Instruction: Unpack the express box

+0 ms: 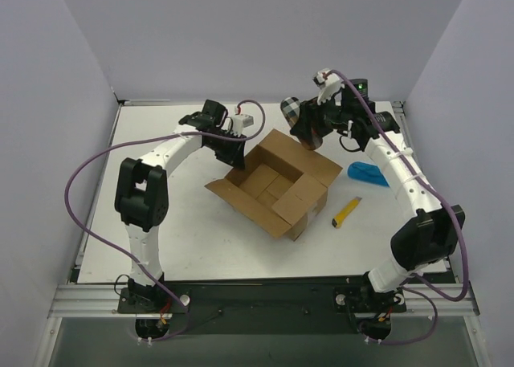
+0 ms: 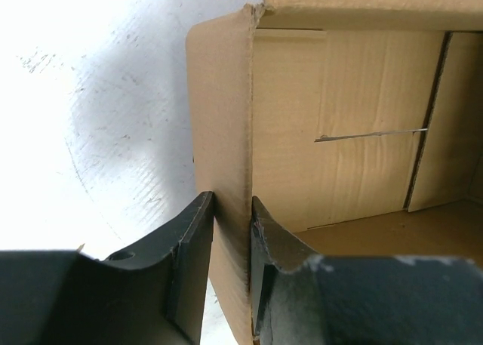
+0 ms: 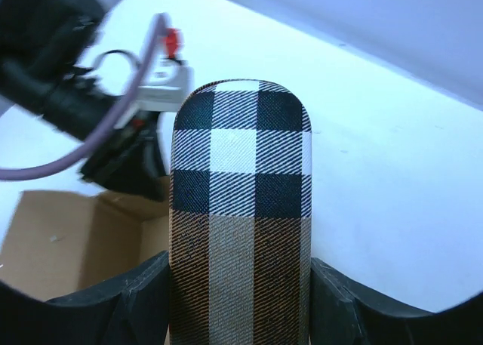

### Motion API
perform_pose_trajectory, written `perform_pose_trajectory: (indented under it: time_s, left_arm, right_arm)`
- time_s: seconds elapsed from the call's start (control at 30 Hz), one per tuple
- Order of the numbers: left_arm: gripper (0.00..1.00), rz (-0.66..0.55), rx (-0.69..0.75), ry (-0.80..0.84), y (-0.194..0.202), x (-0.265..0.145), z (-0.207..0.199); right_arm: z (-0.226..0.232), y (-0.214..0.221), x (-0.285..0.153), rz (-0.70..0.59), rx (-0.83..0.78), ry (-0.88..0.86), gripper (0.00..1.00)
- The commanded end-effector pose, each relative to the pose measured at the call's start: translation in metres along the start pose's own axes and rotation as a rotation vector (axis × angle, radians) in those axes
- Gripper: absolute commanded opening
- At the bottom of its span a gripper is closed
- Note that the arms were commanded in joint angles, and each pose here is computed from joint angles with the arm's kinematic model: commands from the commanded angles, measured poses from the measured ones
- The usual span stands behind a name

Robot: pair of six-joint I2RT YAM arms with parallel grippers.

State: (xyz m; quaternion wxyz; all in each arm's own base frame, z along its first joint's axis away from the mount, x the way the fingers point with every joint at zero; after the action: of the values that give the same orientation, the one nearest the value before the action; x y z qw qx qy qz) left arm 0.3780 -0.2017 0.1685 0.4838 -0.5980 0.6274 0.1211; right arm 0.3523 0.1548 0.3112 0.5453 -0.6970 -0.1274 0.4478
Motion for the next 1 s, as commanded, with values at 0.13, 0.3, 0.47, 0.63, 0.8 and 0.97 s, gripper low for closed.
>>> perform_pose_trajectory:
  time_s: [0.13, 0.3, 0.47, 0.63, 0.8, 0.97]
  left_arm:
    - [0.33, -0.091, 0.058, -0.025, -0.006, -0.047, -0.013]
    - [0.34, -0.114, 0.069, -0.06, -0.005, -0.06, -0.009]
    - [0.34, -0.111, 0.069, -0.077, -0.001, -0.063, -0.004]
    - [0.34, -0.108, 0.065, -0.063, 0.001, -0.061, -0.005]
    - [0.34, -0.102, 0.062, -0.06, 0.003, -0.061, -0.005]
    - [0.34, -0.095, 0.064, -0.062, 0.006, -0.06, -0.004]
  right_arm:
    - [-0.068, 0.051, -0.038, 0.134, 0.063, 0.325, 0.26]
    - [-0.087, 0.121, -0.045, 0.332, -0.03, 0.246, 0.25]
    - [-0.09, 0.161, -0.052, 0.473, -0.213, 0.047, 0.25]
    - [-0.097, 0.194, -0.061, 0.653, -0.407, -0.117, 0.25]
    - [-0.109, 0.212, -0.067, 0.735, -0.42, -0.219, 0.25]
    - [-0.112, 0.229, -0.069, 0.817, -0.457, -0.3, 0.24]
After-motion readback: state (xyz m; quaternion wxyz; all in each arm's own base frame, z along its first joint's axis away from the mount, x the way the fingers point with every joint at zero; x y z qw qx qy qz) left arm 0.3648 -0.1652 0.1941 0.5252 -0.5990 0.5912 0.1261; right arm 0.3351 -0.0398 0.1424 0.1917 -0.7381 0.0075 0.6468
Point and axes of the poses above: each gripper's point midway between its finger pads, its own x axis out along the fingers, its own z axis along the line the jaws close on, y = z × x, the point moved 8 cm from there along -x, back along the fingers, and after that the axes turned 12 degrees about -x, right-handed, at the moved point
